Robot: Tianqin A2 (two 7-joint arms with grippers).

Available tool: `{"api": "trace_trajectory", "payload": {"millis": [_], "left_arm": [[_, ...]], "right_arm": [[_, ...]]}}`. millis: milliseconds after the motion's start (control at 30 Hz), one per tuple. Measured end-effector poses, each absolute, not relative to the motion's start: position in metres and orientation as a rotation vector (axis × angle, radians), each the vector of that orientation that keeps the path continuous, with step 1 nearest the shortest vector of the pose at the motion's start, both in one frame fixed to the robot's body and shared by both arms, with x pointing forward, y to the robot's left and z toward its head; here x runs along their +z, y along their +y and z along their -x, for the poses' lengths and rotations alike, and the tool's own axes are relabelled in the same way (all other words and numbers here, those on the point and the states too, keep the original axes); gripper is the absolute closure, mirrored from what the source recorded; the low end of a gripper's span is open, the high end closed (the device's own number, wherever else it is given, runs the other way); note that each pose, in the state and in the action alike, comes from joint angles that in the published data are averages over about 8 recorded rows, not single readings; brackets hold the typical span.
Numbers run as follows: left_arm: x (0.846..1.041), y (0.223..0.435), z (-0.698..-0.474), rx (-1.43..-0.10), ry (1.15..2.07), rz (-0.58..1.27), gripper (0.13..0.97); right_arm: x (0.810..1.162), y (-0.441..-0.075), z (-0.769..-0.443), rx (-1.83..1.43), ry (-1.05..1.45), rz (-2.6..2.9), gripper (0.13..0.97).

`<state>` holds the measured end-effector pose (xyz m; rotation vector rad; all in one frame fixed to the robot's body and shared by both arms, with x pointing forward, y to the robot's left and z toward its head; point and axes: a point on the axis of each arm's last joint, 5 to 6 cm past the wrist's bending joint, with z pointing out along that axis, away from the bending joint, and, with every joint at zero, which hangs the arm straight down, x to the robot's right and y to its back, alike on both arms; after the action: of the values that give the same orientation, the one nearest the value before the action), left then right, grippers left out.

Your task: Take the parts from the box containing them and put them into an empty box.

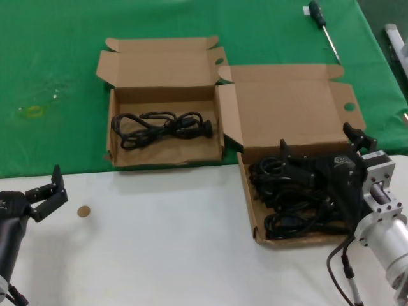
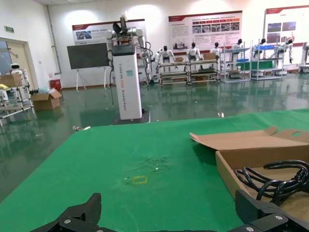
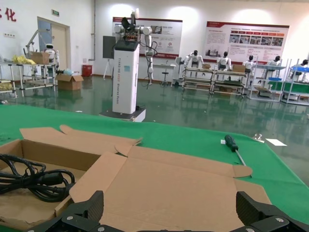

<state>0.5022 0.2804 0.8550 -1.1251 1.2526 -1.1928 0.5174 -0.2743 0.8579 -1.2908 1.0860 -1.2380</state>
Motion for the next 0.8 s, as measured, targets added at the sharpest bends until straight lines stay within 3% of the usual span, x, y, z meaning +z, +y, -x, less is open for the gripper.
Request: {"api": "trace_trajectory", "payload": {"millis": [800], "left_arm": [[0.8550,0.2804,-0.5022,-1.193,1.253,1.125,0.132]], "right_arm": [[0.8579,-0.2743,-0.5174,-1.238,1.086,1.291,0.130]]}}
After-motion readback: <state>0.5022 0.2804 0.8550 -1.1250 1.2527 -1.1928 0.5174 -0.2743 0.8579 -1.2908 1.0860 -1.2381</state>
